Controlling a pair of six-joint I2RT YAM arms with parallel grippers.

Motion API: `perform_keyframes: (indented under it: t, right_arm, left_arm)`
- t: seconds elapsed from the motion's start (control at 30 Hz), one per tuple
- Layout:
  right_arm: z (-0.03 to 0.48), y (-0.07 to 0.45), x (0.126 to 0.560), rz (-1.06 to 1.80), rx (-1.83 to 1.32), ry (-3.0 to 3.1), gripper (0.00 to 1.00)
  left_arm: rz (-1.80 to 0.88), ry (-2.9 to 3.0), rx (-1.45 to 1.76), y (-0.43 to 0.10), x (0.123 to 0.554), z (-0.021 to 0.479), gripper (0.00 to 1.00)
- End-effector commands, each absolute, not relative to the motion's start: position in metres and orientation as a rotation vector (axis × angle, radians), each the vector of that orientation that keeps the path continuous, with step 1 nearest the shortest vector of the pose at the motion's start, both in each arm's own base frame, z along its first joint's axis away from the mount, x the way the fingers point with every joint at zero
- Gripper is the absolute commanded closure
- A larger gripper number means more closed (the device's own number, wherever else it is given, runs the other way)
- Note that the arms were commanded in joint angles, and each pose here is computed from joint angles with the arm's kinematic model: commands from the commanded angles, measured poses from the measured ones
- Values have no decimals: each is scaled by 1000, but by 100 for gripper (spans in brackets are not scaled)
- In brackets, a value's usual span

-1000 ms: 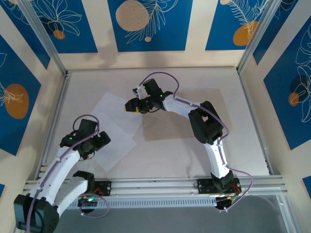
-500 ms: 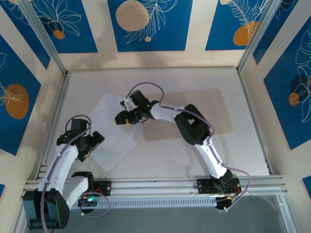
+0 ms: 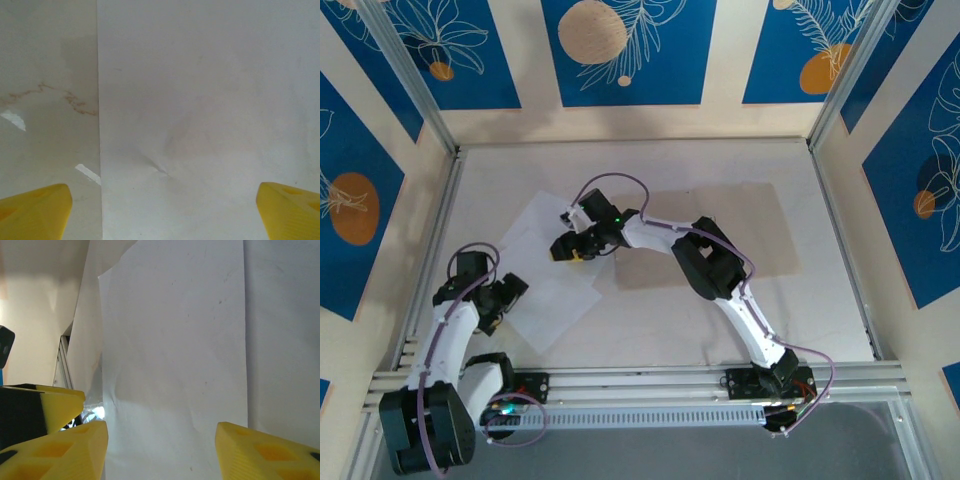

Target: Put the files into the folder

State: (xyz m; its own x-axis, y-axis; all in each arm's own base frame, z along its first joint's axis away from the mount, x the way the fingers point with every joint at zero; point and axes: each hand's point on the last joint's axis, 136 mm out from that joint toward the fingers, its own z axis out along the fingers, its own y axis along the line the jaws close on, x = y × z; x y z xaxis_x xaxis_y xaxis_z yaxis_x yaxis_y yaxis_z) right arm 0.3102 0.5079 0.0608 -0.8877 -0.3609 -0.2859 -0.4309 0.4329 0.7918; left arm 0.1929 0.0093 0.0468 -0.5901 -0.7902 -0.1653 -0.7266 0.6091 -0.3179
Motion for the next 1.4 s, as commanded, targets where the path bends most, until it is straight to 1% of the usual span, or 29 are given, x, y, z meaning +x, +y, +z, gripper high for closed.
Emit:
perform_keyframes:
  t: [0.0, 0.07, 0.17, 0.3, 0.5, 0.8, 0.87, 1.07, 1.17, 1.3, 1.37]
  right_arm:
    - [50, 513, 303, 1492, -713, 2651, 41]
    - [48, 515, 302, 1501, -710, 2660, 42]
    - [46, 517, 299, 1512, -712, 2669, 45]
    - [44, 517, 295, 1478, -723, 2684, 47]
    - [36, 519, 294, 1384, -746, 2710, 47]
    - [29, 515, 295, 1319, -727, 2741, 47]
    - [30, 512, 297, 1246, -735, 2735, 48]
    - [50, 508, 301, 1051, -829, 2688, 47]
    - [57, 500, 310, 957, -817, 2684, 47]
    - [56, 496, 315, 906, -806, 2695, 47]
    - [54, 495, 315, 902, -804, 2701, 47]
  left_arm:
    - [-346, 2554, -1225, 8, 193, 43, 10]
    - [-350, 2551, -1219, 8, 194, 43, 17]
    - [-322, 2553, -1230, 11, 191, 39, 22]
    - [-294, 2555, -1238, 14, 189, 35, 29]
    - [-269, 2552, -1247, 18, 188, 33, 29]
    - [-275, 2573, -1265, 16, 186, 28, 29]
    - [-277, 2578, -1266, 16, 185, 27, 29]
    - [-286, 2591, -1265, 14, 185, 25, 29]
    - [-294, 2597, -1260, 13, 186, 24, 29]
    - [-322, 2596, -1244, 11, 189, 25, 30]
    - [-351, 2597, -1226, 8, 192, 26, 32]
